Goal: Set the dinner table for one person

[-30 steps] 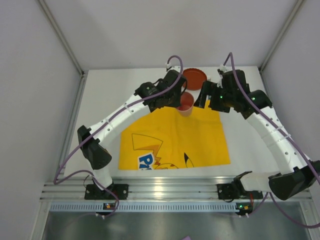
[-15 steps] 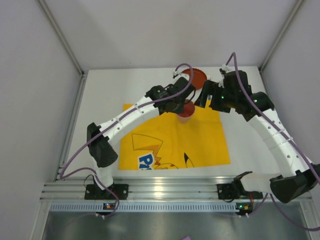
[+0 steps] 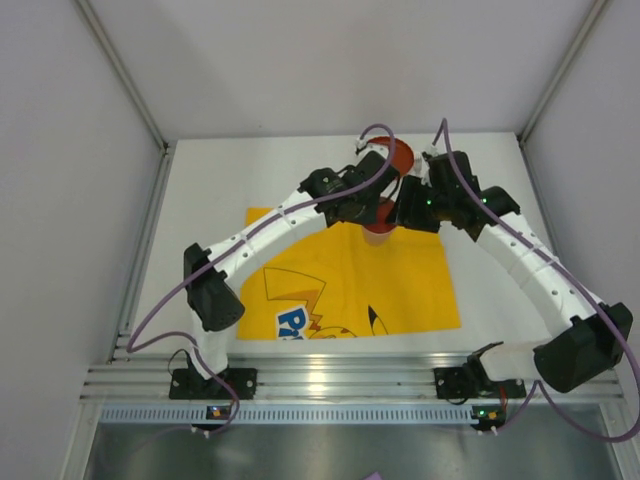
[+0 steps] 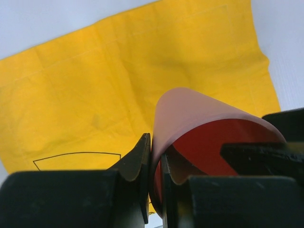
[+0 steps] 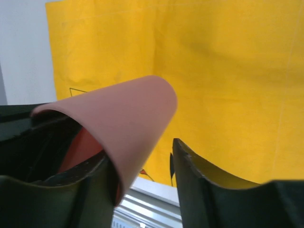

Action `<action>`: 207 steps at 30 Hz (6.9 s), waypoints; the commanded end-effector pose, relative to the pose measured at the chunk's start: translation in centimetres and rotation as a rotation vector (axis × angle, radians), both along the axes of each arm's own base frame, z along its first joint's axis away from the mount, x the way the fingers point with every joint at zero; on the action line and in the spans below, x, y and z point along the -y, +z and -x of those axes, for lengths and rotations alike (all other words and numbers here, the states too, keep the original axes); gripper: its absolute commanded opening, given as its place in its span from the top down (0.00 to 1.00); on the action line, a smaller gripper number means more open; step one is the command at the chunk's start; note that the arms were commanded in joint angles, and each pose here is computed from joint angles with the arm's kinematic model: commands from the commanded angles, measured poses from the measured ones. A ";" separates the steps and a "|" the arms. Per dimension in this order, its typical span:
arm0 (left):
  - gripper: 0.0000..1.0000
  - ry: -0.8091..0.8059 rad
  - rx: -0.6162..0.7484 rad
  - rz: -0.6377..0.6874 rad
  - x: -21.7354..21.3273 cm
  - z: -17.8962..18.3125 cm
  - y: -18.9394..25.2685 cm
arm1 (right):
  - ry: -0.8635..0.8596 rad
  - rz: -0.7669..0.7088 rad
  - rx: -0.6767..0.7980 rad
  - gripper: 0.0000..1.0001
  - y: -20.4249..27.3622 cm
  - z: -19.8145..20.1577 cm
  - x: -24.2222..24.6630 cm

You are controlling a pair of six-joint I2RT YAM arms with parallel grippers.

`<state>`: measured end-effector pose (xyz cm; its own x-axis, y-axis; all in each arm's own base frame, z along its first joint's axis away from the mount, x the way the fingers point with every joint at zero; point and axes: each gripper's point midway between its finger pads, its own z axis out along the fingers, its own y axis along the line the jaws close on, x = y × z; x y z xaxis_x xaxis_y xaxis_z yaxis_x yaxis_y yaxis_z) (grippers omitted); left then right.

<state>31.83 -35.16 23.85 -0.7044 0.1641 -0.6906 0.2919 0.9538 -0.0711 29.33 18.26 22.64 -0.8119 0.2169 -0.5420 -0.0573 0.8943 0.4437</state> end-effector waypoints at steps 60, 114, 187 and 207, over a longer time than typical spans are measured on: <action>0.11 0.295 -0.225 0.054 -19.9 -4.6 -7.4 | -0.422 0.303 -0.149 0.09 -4.3 -20.2 12.8; 0.14 0.474 -0.320 0.062 -22.6 -10.1 -8.9 | -0.530 0.466 -0.245 1.00 -17.5 -27.3 24.8; 0.16 0.414 -0.298 0.055 -23.3 -7.3 -9.3 | -0.209 0.113 0.244 0.00 1.6 -21.6 12.6; 0.16 0.535 -0.329 0.018 -24.6 -6.7 -8.8 | -0.202 0.291 -0.040 0.31 -15.3 -28.7 10.2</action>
<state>38.09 -10.97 13.51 -0.8793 -0.2569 -0.4010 -0.2395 0.9663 -0.0940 57.52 6.11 6.97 -0.7932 0.2677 -0.5469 0.1779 0.9609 0.2124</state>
